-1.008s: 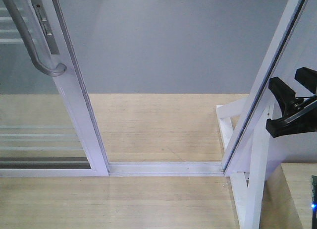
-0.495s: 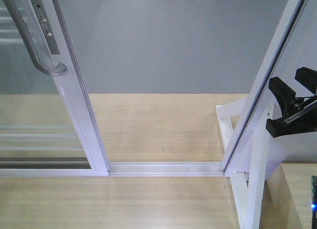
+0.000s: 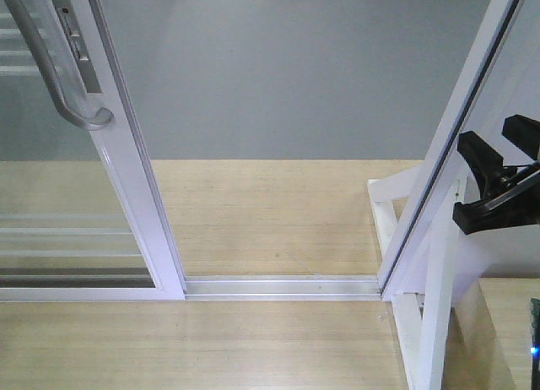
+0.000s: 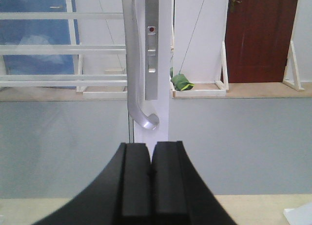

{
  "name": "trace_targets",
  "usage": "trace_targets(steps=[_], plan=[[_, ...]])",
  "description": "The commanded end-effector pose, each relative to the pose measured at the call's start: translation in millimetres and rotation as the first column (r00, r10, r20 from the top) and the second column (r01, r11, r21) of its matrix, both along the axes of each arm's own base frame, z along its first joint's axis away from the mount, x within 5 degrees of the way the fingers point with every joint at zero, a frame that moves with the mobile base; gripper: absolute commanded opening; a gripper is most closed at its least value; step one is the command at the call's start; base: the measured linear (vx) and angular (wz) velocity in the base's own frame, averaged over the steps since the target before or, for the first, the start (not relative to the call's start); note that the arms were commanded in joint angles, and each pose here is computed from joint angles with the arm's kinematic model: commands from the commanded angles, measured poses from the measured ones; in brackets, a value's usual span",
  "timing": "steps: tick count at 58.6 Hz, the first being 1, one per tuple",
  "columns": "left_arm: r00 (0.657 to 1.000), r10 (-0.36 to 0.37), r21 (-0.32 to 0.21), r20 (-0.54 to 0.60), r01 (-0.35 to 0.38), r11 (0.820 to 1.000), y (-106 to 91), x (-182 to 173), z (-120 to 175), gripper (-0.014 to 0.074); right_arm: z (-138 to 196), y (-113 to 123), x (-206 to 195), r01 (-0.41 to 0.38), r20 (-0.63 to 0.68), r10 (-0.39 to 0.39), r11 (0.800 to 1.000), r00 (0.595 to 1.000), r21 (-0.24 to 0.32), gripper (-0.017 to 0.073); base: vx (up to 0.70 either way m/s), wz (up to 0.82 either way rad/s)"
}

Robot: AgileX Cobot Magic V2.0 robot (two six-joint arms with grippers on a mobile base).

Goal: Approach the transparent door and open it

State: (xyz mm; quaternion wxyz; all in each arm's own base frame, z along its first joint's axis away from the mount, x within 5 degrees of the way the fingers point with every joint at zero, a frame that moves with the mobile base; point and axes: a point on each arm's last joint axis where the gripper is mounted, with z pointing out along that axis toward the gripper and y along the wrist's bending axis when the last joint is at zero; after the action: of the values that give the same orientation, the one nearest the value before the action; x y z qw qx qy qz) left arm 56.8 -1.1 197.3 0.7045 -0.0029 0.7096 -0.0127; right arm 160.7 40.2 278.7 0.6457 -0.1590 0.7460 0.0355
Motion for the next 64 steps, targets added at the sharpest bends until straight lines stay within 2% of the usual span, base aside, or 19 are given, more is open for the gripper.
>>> trace_targets(steps=[1, 41, 47, 51, 53, 57, 64], plan=[[0.995, 0.006, -0.025, 0.098, -0.004, 1.0, 0.7, -0.7, 3.6, -0.0008, 16.6, 1.5, 2.5, -0.015, 0.099, 0.012, 0.999, 0.995, 0.031, 0.0374, 0.0, 0.0], [0.995, 0.006, -0.025, 0.096, -0.004, 1.0, 0.7, -0.6, 3.5, -0.0008, 15.8, 1.4, 2.8, -0.013, 0.092, 0.011, 1.0, 0.996, 0.028, 0.0373, 0.0, 0.0], [0.995, 0.006, -0.025, 0.096, -0.004, 1.0, 0.7, -0.6, 3.5, -0.0008, 17.4, 1.8, 2.3, -0.019, 0.111, 0.015, 0.999, 0.994, 0.032, 0.0344, 0.0, 0.0], [0.995, 0.006, -0.025, 0.096, -0.004, 1.0, 0.7, -0.6, 3.5, -0.0008, 14.3, -0.5, -4.4, -0.013, 0.116, 0.009, 0.999, 0.993, 0.035, 0.0293, 0.0, 0.0], [0.995, 0.006, -0.025, 0.096, -0.004, 1.0, 0.7, -0.6, 3.5, -0.0008, 12.0, -3.8, -9.5, 0.002, 0.121, -0.007, 0.999, 0.993, 0.044, 0.0258, 0.0, 0.0], [0.995, 0.006, -0.025, 0.096, -0.004, 1.0, 0.7, -0.6, 3.5, -0.0008, 7.3, -15.0, -24.4, 0.064, 0.14, -0.078, 0.993, 0.987, 0.103, 0.0174, 0.0, 0.0], [0.995, 0.006, -0.025, 0.096, -0.004, 1.0, 0.7, -0.6, 3.5, -0.0008, -5.3, -34.0, -53.3, 0.183, 0.182, -0.23, 0.953, 0.956, 0.241, -0.0016, 0.0, 0.0]])
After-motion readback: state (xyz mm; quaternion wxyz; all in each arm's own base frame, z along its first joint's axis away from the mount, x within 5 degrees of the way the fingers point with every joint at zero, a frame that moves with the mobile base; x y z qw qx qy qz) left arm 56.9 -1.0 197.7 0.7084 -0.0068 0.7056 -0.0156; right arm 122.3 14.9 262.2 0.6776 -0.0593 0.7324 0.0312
